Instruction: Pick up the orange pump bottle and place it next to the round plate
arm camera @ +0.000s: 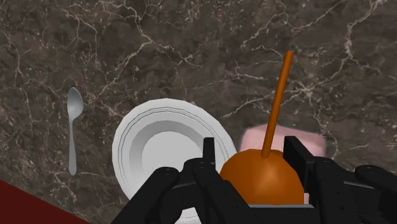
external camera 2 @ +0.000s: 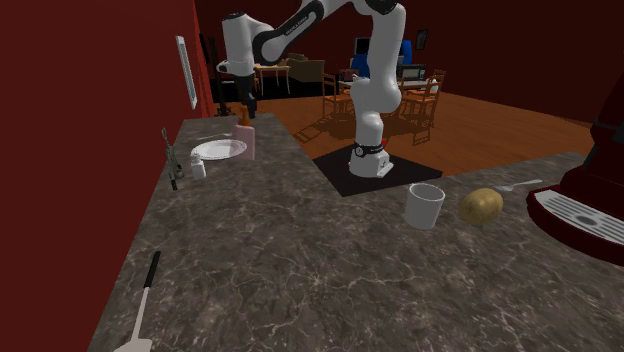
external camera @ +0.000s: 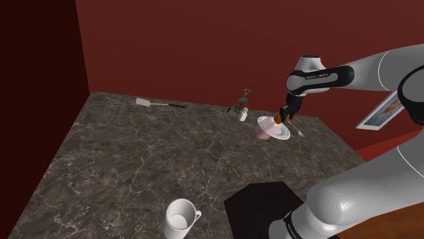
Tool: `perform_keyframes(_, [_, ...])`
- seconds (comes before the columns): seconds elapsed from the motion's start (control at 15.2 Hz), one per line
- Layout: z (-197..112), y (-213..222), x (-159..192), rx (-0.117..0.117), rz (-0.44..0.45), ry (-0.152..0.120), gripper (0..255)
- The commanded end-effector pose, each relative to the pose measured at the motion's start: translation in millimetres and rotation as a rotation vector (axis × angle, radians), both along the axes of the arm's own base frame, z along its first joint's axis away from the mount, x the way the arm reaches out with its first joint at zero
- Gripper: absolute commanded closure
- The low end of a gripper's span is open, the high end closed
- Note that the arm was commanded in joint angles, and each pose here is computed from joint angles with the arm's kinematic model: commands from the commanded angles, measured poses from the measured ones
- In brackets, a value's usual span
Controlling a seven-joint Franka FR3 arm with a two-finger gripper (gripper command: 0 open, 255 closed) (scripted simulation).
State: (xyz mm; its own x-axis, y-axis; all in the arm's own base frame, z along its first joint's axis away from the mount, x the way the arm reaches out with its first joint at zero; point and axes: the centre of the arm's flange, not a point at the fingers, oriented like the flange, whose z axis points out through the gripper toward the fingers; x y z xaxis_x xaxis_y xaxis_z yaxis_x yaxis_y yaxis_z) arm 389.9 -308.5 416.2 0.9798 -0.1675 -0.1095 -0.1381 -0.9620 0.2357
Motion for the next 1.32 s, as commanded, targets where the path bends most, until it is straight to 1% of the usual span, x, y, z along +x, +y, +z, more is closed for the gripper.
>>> perform_keyframes(0.0, [-0.5,0.0,0.1,0.0,0.0,0.0,255])
perform_keyframes(0.26, [-0.5,0.0,0.1,0.0,0.0,0.0,255])
perform_keyframes(0.33, [-0.5,0.0,0.1,0.0,0.0,0.0,0])
perform_keyframes(0.66, [-0.5,0.0,0.1,0.0,0.0,0.0,0])
perform_keyframes(0.92, [47.8,10.8,7.3,0.0,0.0,0.0,0])
perform_keyframes(1.25, [47.8,10.8,7.3,0.0,0.0,0.0,0])
